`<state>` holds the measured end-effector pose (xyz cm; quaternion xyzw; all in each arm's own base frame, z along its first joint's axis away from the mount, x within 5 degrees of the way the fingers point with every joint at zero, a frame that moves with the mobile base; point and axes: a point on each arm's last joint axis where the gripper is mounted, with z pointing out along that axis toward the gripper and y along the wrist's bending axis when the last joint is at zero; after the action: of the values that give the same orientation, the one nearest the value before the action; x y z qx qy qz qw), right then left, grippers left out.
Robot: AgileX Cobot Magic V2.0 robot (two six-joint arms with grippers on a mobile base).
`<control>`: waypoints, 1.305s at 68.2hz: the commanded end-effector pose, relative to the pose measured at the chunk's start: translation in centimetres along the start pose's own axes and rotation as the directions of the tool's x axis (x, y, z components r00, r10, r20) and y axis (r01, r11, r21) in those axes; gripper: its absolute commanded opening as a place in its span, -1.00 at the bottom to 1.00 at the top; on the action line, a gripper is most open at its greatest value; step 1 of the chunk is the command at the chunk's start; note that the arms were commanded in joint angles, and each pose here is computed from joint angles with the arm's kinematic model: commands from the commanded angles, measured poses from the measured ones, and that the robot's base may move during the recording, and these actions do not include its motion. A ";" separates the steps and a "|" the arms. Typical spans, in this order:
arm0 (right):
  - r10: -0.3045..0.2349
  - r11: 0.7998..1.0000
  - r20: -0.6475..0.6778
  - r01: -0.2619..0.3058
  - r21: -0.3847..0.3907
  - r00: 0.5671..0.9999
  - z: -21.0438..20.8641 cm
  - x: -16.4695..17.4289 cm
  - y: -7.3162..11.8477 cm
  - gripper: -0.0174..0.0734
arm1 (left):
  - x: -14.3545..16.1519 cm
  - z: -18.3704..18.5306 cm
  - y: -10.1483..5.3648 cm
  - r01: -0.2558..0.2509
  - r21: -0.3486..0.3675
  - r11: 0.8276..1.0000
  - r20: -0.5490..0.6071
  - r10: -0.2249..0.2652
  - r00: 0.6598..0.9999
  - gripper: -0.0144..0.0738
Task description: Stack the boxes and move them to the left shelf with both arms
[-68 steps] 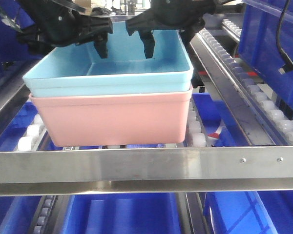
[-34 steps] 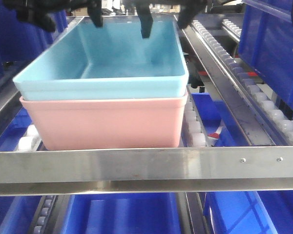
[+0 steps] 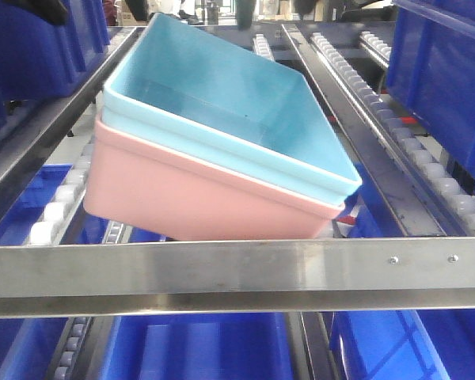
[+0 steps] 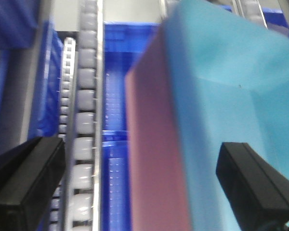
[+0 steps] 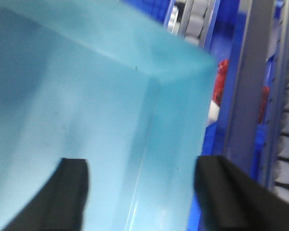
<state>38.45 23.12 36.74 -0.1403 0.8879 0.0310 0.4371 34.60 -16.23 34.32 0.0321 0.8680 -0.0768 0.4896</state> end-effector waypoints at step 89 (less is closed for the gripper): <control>-0.005 0.964 0.457 0.126 -0.235 0.889 -19.8 14.5 -5.5 -0.54 | 9.6 -23.2 4.4 -0.300 0.329 0.895 0.310 0.197 0.930 -0.67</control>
<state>18.06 12.05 36.26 -0.2052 0.7965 0.1410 0.5511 11.82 -8.59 36.17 0.2022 0.7975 -0.1534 0.5474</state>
